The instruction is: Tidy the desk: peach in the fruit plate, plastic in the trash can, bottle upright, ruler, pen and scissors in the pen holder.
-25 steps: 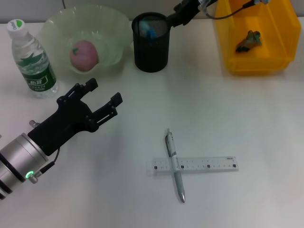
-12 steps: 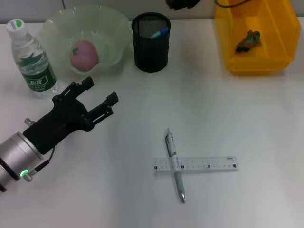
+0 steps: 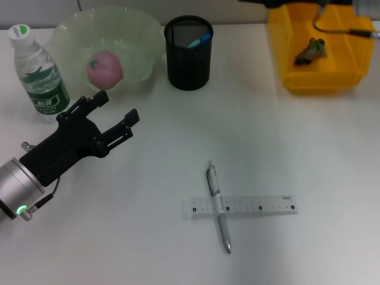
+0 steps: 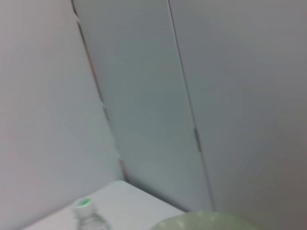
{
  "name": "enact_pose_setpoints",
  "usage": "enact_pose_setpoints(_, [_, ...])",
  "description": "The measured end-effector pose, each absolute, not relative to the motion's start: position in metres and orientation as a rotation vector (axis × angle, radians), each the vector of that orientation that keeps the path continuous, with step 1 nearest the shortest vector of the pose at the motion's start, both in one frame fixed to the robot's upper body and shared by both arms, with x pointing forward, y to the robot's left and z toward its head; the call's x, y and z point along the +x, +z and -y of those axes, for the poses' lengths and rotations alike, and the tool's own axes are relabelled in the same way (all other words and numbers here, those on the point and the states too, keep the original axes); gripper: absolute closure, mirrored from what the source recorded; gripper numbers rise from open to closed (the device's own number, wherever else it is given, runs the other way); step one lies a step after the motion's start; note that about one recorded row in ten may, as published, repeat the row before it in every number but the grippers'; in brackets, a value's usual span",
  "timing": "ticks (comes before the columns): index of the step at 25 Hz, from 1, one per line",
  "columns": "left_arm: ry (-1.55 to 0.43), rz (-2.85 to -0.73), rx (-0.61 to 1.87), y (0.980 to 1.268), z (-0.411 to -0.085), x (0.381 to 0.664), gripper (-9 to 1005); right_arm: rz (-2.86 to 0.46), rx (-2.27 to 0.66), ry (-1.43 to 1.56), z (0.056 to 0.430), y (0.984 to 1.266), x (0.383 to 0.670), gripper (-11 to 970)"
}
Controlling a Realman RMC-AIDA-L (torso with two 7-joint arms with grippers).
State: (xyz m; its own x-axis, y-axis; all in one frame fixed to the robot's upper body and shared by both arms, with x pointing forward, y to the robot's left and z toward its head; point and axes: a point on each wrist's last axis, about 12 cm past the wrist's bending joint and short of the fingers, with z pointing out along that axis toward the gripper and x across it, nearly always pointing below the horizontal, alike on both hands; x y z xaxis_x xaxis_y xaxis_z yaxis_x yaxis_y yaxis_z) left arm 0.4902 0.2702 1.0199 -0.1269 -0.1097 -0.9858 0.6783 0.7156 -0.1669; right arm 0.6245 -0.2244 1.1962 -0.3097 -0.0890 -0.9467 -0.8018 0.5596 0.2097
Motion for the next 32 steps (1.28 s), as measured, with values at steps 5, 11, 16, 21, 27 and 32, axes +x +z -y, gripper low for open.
enact_pose_setpoints(5, [-0.729, -1.564, 0.522, 1.021, -0.270, 0.491, 155, -1.820, -0.738, 0.991, 0.241, 1.166, 0.606, 433])
enact_pose_setpoints(11, [-0.754, -1.580, 0.578, 1.023, -0.271, 0.494, 155, -1.877, -0.783, 1.109, 0.251, 1.145, 0.591, 350])
enact_pose_setpoints(16, [-0.744, -1.587, 0.577, 1.024, -0.275, 0.495, 155, -1.912, -0.855, 1.118, 0.252, 1.135, 0.579, 282])
enact_pose_setpoints(21, [-0.753, -1.604, 0.619, 1.024, -0.278, 0.493, 155, -1.881, -0.909, 1.083, 0.251, 1.130, 0.573, 225])
enact_pose_setpoints(27, [-0.785, -1.667, 0.742, 1.026, -0.283, 0.493, 156, -1.963, -1.060, 1.051, 0.241, 1.139, 0.579, 155])
enact_pose_setpoints(32, [-0.809, -1.697, 0.869, 1.028, -0.290, 0.490, 156, -1.968, -1.298, 1.033, 0.217, 1.142, 0.580, 159])
